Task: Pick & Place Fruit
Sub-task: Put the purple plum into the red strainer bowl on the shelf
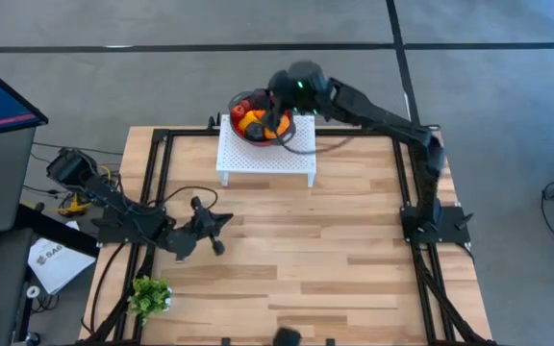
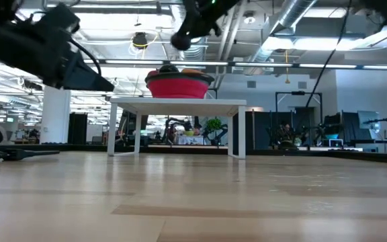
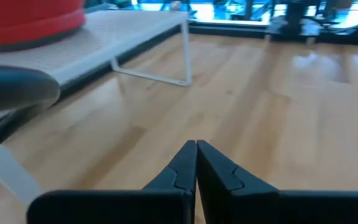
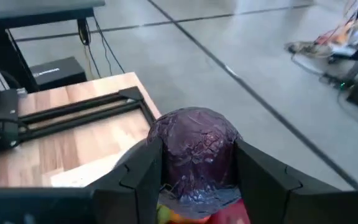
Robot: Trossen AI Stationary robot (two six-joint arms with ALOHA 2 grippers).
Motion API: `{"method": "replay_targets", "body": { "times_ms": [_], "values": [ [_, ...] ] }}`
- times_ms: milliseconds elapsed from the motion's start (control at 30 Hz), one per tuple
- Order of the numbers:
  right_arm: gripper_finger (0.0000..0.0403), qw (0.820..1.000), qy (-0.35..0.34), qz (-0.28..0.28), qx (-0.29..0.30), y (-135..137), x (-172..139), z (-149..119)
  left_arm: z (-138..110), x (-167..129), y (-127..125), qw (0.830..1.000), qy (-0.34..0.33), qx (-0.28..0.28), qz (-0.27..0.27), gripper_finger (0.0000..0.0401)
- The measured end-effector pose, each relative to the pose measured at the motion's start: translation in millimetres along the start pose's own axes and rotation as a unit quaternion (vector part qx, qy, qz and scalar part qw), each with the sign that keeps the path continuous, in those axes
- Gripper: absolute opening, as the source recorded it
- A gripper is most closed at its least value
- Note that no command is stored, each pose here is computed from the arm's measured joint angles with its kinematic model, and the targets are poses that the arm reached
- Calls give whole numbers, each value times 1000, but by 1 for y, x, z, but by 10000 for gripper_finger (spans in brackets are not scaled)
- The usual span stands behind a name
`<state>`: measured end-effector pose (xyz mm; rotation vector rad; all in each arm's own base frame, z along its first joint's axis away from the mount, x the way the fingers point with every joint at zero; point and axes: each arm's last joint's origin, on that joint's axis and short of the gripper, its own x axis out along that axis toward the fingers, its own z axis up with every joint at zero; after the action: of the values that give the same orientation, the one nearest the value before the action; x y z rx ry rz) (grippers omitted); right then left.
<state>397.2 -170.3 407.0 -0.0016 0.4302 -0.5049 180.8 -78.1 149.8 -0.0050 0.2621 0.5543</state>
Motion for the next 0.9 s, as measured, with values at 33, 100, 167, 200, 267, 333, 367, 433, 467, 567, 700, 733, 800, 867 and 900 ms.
{"method": "replay_targets", "body": {
  "times_ms": [33, 100, 167, 200, 267, 333, 367, 433, 467, 567, 700, 733, 800, 867, 900],
  "values": [
    [173, 1000, 5, 3, 4, -8, 8, 2, 1, 3, 2, 1000, 0, 1, 8, 3],
    [173, 1000, 16, 16, 14, -21, 21, 3, 2, 7, 5, 1000, 0, -1, 22, 3],
    [173, 999, 24, 26, 20, -31, 34, 3, 3, 11, 8, 999, 1, -4, 35, 3],
    [173, 999, 31, 26, 22, -34, 40, 2, 3, 13, 10, 999, 1, -6, 39, 3],
    [174, 998, 48, 24, 24, -38, 53, -5, 3, 15, 11, 999, 3, -8, 43, 3],
    [176, 998, 58, 28, 25, -39, 61, -13, 4, 17, 12, 999, 7, -10, 40, 3],
    [178, 997, 68, 30, 26, -41, 63, -17, 4, 17, 13, 999, 8, -10, 39, 3],
    [183, 997, 71, 32, 27, -41, 68, -20, 4, 18, 13, 999, 11, -11, 35, 3],
    [185, 996, 80, 33, 27, -41, 69, -22, 4, 19, 13, 999, 12, -12, 34, 3],
    [192, 995, 93, 33, 27, -41, 70, -25, 4, 19, 13, 999, 14, -12, 28, 3],
    [201, 995, 91, 37, 24, -35, 70, -24, 4, 19, 13, 999, 14, -13, 28, 3],
    [203, 995, 92, 39, 23, -34, 69, -24, 4, 19, 13, 999, 13, -13, 28, 3],
    [207, 995, 92, 42, 22, -30, 69, -24, 4, 19, 13, 999, 13, -13, 28, 3],
    [210, 994, 94, 45, 20, -27, 69, -24, 4, 19, 13, 999, 13, -15, 27, 3],
    [212, 994, 94, 46, 19, -26, 69, -24, 4, 19, 13, 999, 14, -16, 25, 3]
  ]
}}
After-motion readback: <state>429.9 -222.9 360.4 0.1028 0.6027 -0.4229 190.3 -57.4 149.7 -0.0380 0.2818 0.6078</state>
